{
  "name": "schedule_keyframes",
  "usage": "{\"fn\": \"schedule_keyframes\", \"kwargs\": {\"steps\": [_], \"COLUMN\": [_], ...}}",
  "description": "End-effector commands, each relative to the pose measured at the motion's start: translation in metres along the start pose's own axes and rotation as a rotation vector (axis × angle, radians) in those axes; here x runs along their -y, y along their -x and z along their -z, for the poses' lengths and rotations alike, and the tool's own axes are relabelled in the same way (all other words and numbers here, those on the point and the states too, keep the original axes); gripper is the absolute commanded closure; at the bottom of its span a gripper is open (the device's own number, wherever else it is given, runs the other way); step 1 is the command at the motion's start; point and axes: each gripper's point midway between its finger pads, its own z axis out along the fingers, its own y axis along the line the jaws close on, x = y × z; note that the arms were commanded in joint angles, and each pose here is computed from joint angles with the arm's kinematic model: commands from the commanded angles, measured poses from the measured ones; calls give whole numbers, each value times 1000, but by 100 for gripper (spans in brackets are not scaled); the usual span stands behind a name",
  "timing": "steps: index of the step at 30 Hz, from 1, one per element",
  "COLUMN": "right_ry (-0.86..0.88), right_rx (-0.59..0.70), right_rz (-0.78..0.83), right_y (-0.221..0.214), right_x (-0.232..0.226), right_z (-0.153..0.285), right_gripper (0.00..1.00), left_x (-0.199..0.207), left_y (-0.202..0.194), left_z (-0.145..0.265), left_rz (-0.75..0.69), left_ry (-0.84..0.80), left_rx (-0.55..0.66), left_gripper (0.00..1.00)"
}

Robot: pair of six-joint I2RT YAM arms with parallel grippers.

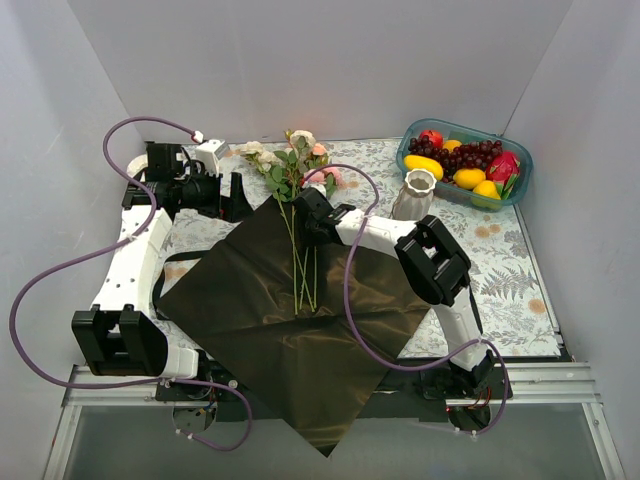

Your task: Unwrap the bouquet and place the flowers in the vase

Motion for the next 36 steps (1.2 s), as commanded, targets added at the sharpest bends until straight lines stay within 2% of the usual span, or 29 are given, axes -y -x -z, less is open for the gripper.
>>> {"fn": "schedule_keyframes", "kwargs": {"steps": [1,6,9,10,15,24,29,32,36], "right_ry": [34,21,8,3,8,80,155,117,76], "right_rx": [40,17,12,19,80,297,477,604,880], "right_rz": [-12,-5,3,4,16,13,18,50,96], "right_y": [20,13,12,14,36,117,156,173,217], "right_x": [-11,-7,-3,-3,-5,-24,-32,-17,-1], "right_z": [-1,-8,-10,-8,14,115,184,224,301], "right_gripper": [64,68,96,99,99,99,99,99,99], "left_x": [5,5,4,4,7,13,15,19,23], "left_y": [2,2,-1,-2,-4,-4,3,12,15], "left_z": [9,11,10,11,11,11,14,19,21], "left_rz": [-34,-47,-47,-49,-54,-57,-50,-55,-56], "left_ry": [-2,1,4,4,-6,-33,-36,-37,-53], "left_rx": [31,29,25,25,30,42,49,74,81], "left_gripper": [2,2,3,3,3,3,3,3,2]}}
